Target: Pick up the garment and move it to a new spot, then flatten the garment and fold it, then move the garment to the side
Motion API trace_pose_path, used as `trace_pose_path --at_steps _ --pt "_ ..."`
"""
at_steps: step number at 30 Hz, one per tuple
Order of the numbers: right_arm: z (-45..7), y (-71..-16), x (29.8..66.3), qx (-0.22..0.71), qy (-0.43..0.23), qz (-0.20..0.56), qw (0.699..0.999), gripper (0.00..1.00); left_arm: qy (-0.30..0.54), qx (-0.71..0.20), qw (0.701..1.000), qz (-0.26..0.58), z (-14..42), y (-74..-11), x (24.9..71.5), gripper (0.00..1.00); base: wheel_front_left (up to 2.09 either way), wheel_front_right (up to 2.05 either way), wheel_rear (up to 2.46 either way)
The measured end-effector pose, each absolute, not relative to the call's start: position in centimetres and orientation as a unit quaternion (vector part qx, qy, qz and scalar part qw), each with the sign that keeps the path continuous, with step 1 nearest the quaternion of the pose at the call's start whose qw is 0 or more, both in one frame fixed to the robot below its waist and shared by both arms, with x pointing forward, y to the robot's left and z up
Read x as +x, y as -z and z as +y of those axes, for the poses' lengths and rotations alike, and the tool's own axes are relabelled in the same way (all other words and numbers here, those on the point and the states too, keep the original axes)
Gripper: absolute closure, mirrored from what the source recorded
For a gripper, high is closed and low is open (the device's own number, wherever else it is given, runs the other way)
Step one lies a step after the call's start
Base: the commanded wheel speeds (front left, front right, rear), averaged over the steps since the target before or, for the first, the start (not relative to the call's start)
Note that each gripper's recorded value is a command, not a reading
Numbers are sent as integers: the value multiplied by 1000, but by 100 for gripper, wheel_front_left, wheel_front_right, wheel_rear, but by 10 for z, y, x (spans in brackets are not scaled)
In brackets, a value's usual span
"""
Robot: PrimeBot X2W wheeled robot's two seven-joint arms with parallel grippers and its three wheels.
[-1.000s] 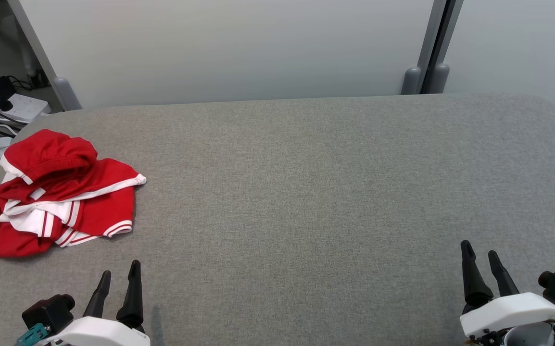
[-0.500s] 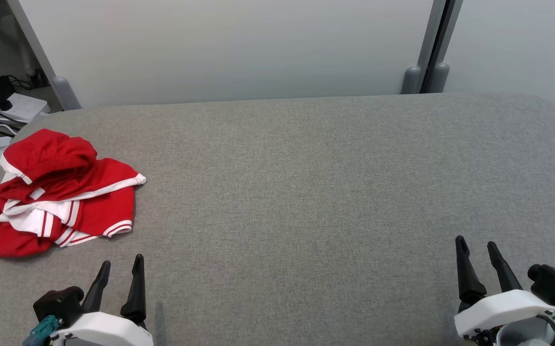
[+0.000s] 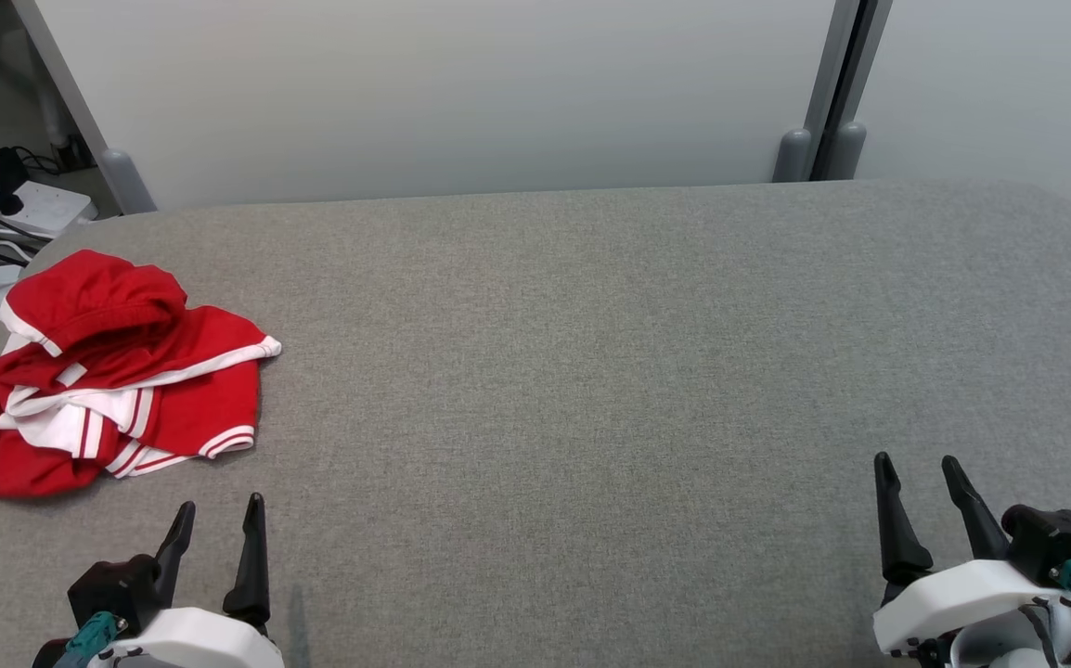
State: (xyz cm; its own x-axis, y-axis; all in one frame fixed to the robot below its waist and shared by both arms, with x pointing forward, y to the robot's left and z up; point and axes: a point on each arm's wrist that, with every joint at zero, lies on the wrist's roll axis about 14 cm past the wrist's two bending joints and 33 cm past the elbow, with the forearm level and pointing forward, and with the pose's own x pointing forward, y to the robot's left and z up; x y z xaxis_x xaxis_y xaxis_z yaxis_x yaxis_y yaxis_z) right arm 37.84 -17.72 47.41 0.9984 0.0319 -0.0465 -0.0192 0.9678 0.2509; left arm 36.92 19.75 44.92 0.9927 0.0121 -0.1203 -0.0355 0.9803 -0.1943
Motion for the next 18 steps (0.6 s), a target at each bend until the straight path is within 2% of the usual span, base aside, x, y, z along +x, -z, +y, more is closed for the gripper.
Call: trace_pose_path --at_steps 9,18 --pt "-180 -476 379 73 -18 16 997 0 -10 -50 997 58 202 -449 370 0 0 0 0" --pt "-188 -476 380 72 -7 16 997 0 -23 -54 996 65 208 -444 367 0 0 0 0"
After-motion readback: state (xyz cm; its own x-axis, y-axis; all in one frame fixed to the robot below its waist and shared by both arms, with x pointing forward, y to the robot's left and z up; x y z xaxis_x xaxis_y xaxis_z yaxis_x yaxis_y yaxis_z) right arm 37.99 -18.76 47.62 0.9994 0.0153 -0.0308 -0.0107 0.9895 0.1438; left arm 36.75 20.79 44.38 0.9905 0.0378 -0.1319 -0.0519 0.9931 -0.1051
